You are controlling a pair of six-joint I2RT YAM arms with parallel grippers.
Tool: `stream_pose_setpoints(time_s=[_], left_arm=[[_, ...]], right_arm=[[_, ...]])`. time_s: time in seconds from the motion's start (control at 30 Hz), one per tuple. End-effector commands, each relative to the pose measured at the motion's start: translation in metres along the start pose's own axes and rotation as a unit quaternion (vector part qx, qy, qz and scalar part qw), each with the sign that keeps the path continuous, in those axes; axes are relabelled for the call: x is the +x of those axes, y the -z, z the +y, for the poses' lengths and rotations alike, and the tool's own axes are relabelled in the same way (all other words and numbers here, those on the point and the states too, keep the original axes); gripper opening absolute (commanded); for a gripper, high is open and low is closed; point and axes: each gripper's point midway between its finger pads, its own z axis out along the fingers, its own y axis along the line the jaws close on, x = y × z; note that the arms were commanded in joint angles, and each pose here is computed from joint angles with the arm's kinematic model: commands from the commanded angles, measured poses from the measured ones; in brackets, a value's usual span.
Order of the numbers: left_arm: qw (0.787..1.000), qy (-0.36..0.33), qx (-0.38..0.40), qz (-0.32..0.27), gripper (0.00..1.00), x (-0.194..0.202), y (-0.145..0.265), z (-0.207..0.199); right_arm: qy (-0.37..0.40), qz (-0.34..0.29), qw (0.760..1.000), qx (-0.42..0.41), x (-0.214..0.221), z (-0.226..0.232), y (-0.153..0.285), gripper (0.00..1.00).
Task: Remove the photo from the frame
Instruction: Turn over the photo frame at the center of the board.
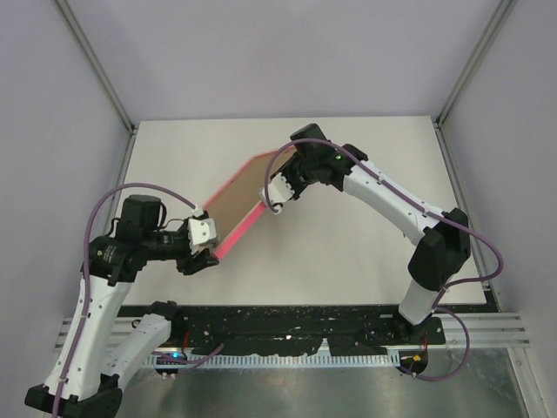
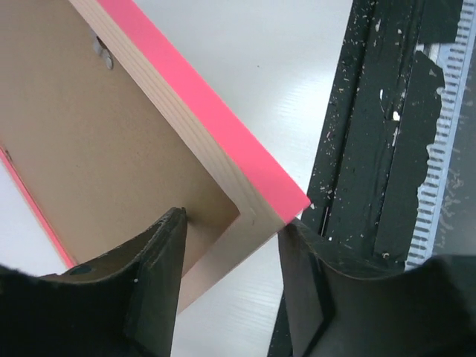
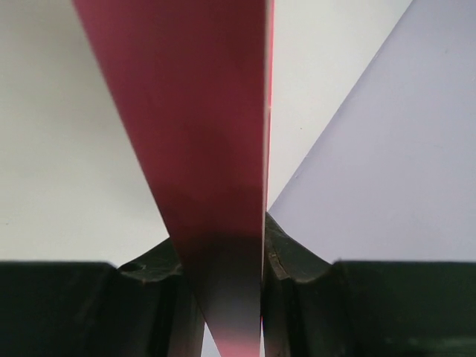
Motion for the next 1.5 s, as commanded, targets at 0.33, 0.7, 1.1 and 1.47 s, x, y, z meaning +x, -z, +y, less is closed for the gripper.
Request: stream_pose_setpoints(time_s=[0.33, 0.7, 1.1, 1.47], left_arm=[[0.992, 0.027, -0.125, -0.019, 0.84, -0.029, 0.017, 0.053], [0.986, 0.009, -0.153, -0.059, 1.00, -0.087, 0.052, 0.062], [0.984, -0.023, -0.173, 0.028, 1.00, -0.079, 0.030, 0.077], [0.963, -0.079, -0.213, 0.146, 1.00, -0.060, -0.011, 0.098]], right_arm=[[-0.071, -0.022, 0.997, -0.015, -0.029, 0.005, 0.025, 0.13], [-0.079, -0.030, 0.996, -0.013, -0.033, 0.000, 0.031, 0.11], [-0.092, -0.022, 0.995, -0.009, -0.029, -0.008, 0.026, 0.09], [-0.117, 0.006, 0.993, -0.004, -0.016, -0.008, 0.018, 0.08]])
